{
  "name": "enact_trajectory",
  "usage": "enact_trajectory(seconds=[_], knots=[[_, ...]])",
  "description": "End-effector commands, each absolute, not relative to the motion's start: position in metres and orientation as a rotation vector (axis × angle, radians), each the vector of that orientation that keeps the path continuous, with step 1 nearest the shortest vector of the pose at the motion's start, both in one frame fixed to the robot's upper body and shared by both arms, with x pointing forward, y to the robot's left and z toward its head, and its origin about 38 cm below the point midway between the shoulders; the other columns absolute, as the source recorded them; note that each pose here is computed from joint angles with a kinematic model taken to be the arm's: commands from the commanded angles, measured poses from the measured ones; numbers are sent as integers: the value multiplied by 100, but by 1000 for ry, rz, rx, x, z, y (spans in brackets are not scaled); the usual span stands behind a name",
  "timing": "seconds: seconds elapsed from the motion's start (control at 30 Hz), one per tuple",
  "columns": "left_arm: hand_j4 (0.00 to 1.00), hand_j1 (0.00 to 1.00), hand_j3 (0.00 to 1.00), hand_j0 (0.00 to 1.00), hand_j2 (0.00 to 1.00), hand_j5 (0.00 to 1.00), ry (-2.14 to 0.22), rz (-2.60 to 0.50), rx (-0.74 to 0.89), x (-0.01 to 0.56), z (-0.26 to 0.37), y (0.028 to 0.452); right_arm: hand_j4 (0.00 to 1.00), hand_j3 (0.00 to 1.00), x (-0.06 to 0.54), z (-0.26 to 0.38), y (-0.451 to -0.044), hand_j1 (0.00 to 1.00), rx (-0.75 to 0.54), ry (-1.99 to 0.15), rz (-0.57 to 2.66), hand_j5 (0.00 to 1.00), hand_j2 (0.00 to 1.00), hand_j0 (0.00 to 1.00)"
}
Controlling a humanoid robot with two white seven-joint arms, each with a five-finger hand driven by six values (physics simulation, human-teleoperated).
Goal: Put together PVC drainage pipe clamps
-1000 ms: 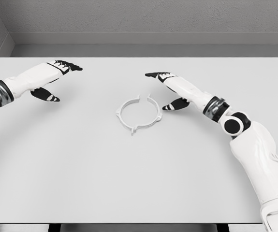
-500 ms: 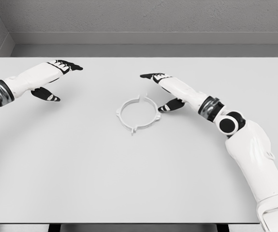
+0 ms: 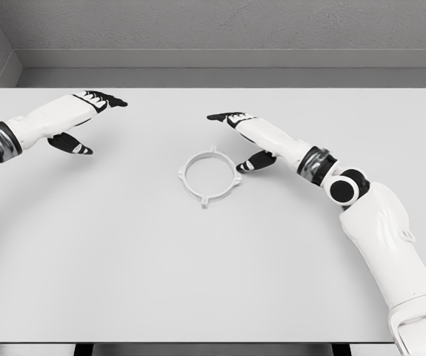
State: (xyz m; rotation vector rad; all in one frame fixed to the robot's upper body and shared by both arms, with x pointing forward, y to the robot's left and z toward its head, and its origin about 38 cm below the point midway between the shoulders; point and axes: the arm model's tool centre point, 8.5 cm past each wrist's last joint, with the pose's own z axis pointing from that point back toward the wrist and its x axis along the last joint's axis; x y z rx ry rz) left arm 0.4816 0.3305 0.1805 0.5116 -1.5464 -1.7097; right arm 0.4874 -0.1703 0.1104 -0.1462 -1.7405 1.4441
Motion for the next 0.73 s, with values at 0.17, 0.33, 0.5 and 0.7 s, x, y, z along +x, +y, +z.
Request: enact_trajectory(seconds=[0.17,0.33,0.5,0.7], knots=[[100,100,100,100,100,100,-1549,-1702,512,482,181,332,100,100,502,138,-209,100,-230,-1810,1274,100,100,100],[100,100,100,100,100,100,-1555,-1702,515,482,184,332,100,100,450,225,-326,100,-321,-2070,1039,100,100,100],[100,100,100,100,100,100,-1573,-1648,571,483,200,352,100,100,367,255,-402,100,-434,-2078,1029,100,100,100],[100,100,100,100,100,100,-1568,-1642,568,482,198,353,100,100,363,258,-403,100,-449,-2062,1074,100,100,100]])
